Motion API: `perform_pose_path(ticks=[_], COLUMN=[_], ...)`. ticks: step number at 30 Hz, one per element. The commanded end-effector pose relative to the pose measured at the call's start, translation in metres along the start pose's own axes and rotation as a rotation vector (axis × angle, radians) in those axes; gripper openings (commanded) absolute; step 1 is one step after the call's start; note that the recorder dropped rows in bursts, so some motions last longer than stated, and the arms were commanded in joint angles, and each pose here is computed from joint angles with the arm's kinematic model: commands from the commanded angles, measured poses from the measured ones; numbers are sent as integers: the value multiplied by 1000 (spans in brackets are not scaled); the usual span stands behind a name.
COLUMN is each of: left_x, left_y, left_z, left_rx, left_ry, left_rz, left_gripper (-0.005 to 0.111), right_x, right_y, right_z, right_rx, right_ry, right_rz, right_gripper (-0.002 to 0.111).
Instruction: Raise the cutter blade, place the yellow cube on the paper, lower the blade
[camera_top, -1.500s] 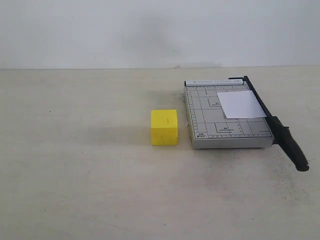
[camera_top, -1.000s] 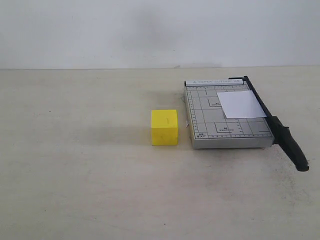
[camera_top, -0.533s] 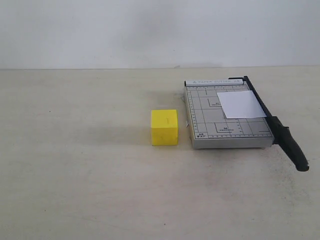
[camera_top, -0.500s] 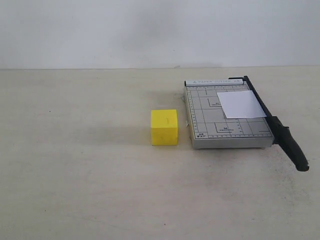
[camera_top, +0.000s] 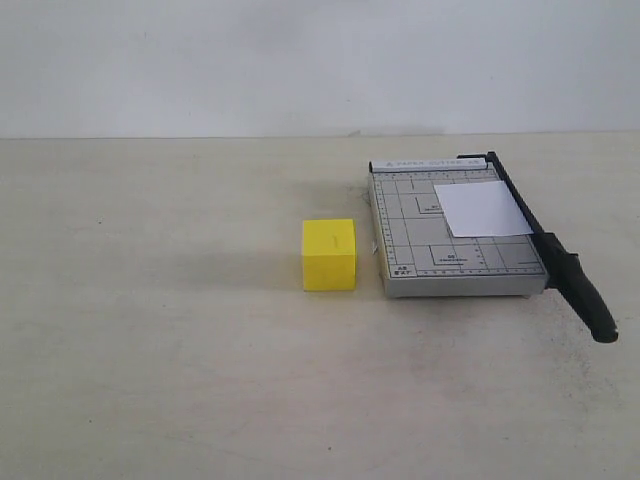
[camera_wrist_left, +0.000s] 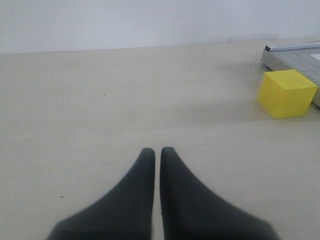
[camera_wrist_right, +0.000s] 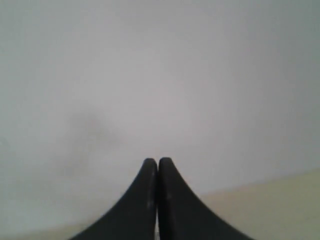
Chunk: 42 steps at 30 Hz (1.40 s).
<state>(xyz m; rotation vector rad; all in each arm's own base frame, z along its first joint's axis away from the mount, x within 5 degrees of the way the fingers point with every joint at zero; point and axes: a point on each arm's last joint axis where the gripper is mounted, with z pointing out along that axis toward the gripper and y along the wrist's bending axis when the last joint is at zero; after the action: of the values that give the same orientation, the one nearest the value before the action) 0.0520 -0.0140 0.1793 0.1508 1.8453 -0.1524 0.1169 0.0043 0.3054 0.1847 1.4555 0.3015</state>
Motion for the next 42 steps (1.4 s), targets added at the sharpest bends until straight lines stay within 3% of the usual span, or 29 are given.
perform_pose_path(ticks=[1,6,14,19,27,34,42], left_x=[-3,-3,-3,-3,-3,-3,-3], left_y=[0,0,0,0,0,0,0], left_z=[-1,-1,-1,-1,-1,-1,-1], left_rx=[-1,-2,-2,-2,-2,-2,-2], left_ry=[-22,-22,-22,-22,-22,-22,-22], left_rz=[-4,-4,-4,-4,-4,-4,-4], left_gripper=[4,4,4,4,4,4,4], right_x=[26,39,97,127,168,175,171], right_y=[-16,-25,-23,-31,-44,-46,-49], right_z=[72,110,122,129,132,131,127], right_rx=[89,157,168,129,137,168,208], right_ry=[309,449,777,904,1071,1096,1119], right_rz=[-48,-53,-239,-361,-386,-342,-358], right_gripper=[0,1,47,59,58,54,0])
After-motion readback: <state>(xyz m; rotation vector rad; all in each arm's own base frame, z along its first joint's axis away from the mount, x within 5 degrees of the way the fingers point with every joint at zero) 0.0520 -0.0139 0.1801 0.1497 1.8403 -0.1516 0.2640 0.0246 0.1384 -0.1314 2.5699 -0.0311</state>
